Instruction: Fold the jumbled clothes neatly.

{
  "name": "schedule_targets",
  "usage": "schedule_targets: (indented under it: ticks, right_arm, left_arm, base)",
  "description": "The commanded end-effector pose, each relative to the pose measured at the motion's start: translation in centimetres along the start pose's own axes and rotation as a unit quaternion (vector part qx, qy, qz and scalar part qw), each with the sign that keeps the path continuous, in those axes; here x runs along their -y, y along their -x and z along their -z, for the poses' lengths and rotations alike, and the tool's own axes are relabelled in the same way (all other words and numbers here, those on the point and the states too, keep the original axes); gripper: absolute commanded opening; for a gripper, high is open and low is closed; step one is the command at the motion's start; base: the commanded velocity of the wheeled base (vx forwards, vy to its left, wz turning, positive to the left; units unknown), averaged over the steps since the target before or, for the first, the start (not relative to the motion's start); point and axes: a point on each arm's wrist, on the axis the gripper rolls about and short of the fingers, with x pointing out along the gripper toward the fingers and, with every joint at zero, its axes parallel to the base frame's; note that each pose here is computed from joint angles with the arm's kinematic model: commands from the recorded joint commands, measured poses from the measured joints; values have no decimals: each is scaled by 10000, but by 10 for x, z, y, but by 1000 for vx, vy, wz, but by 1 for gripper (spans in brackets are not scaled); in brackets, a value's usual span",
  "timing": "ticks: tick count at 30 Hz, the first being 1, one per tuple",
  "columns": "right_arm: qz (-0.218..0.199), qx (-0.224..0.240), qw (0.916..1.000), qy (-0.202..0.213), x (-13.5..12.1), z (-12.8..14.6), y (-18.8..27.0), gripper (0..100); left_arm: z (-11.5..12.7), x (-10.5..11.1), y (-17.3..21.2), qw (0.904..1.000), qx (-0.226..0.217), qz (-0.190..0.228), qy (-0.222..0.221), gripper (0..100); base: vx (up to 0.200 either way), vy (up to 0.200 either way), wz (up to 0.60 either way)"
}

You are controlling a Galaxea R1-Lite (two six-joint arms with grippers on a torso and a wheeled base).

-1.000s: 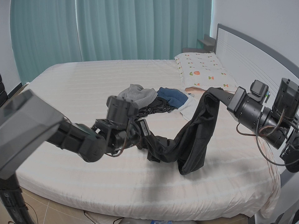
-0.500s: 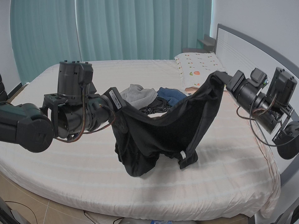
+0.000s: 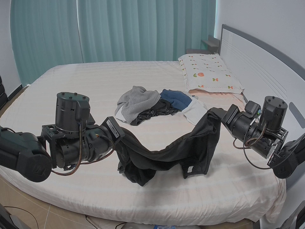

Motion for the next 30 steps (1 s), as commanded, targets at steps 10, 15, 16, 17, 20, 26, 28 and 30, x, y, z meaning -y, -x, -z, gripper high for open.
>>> schedule_targets:
  ticks: [10, 15, 16, 17, 20, 26, 28, 30]
  right_arm:
    - [78, -118, 9999, 12, 2, 7, 11, 0]
    - [94, -102, 9999, 20, 2, 6, 10, 0]
    - [93, -91, 9999, 28, 2, 6, 10, 0]
    - [109, -74, 9999, 28, 2, 6, 10, 0]
    - [221, 9, 9997, 47, 2, 6, 9, 0]
    - [362, 92, 9990, 249, 4, 10, 5, 0]
    - [466, 160, 9983, 307, 5, 11, 4, 0]
    - [511, 267, 9978, 327, 3, 10, 2, 0]
  left_arm:
    - [7, -5, 6, 9995, -60, 88, 311, 0]
    - [0, -6, 7, 9992, 34, 82, 385, 0]
    - [0, -6, 7, 9992, 38, 88, 388, 0]
    - [0, -6, 8, 9992, 42, 95, 388, 0]
    - [-1, -5, 9, 9992, 71, 113, 390, 0]
    - [-1, -5, 9, 9992, 75, 119, 382, 0]
    - [-1, -5, 9, 9992, 79, 125, 383, 0]
    - [-2, -5, 10, 9991, 100, 131, 386, 0]
  base:
    - [-60, 60, 0]
    - [0, 0, 0]
    - [0, 200, 0]
    - [0, 200, 0]
    - [0, 200, 0]
    - [0, 200, 0]
    - [0, 200, 0]
    - [0, 200, 0]
